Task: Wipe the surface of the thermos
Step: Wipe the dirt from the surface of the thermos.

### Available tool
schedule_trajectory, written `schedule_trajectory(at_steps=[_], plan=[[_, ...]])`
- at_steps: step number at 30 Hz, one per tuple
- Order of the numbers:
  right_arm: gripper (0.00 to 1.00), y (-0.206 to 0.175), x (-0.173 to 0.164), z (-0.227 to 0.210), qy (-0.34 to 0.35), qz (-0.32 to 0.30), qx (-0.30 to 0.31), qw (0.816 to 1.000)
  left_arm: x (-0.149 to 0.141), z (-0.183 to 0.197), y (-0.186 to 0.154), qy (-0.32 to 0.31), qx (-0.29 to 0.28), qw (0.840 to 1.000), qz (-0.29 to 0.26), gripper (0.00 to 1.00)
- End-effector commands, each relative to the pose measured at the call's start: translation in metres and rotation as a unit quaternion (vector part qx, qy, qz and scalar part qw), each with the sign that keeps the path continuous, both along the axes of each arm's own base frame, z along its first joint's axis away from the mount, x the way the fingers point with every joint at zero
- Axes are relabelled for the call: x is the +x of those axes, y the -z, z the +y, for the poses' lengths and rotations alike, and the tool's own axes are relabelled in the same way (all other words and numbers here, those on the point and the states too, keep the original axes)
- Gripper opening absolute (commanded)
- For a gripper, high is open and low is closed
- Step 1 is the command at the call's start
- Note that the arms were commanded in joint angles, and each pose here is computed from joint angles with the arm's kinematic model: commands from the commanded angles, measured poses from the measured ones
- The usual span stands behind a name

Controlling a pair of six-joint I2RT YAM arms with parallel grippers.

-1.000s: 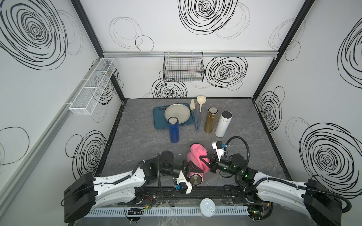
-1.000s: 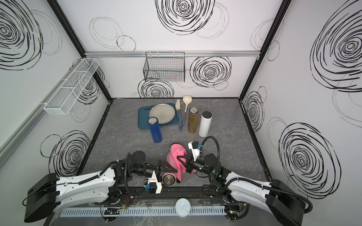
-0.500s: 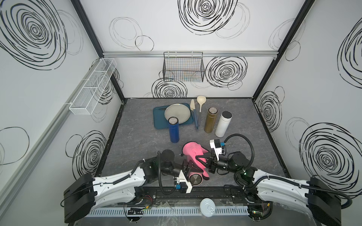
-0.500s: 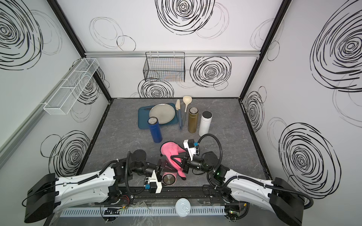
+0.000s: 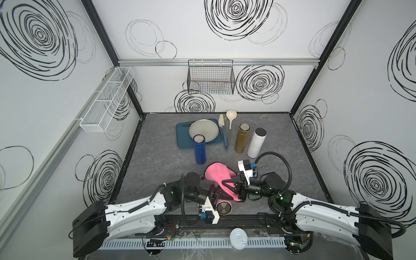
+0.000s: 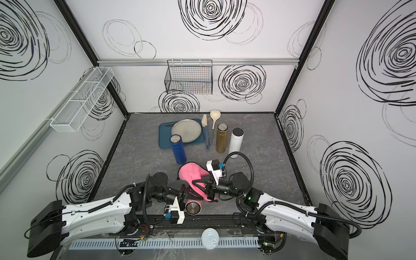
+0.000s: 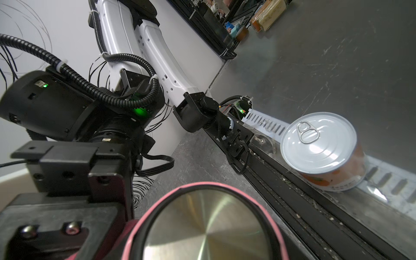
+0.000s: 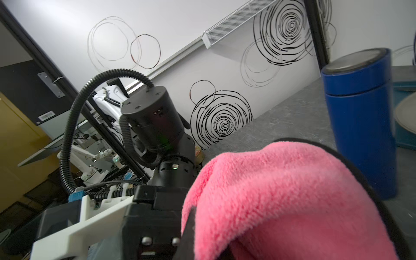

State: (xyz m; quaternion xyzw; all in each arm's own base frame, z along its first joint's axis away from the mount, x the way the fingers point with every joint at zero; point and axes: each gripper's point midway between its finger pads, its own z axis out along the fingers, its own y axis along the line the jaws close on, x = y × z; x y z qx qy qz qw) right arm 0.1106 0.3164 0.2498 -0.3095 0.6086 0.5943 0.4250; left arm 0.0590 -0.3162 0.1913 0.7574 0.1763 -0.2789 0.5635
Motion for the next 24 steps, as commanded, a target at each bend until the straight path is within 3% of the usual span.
schedule_trajectory(at_steps=[1, 7, 12, 17, 24], plan=[[0.00, 0.028, 0.013, 0.004, 0.018, 0.016, -0.032, 0.999, 0.000, -0.004, -0.042, 0.016, -0.068, 0.996, -0.055, 0.00], [0.00, 0.067, 0.040, -0.008, 0.049, 0.070, -0.063, 0.994, 0.000, -0.003, -0.041, 0.015, -0.070, 0.996, -0.061, 0.00], [0.00, 0.038, 0.037, -0.013, 0.060, 0.040, -0.054, 0.996, 0.011, -0.002, -0.064, -0.036, -0.135, 0.989, -0.048, 0.00], [0.00, 0.007, 0.032, -0.035, 0.096, 0.004, -0.017, 0.995, 0.035, 0.010, -0.106, -0.128, -0.237, 0.963, 0.028, 0.00], [0.00, 0.061, 0.047, -0.048, 0.158, 0.046, -0.061, 0.985, 0.063, 0.007, -0.134, -0.223, -0.281, 0.917, 0.178, 0.00]])
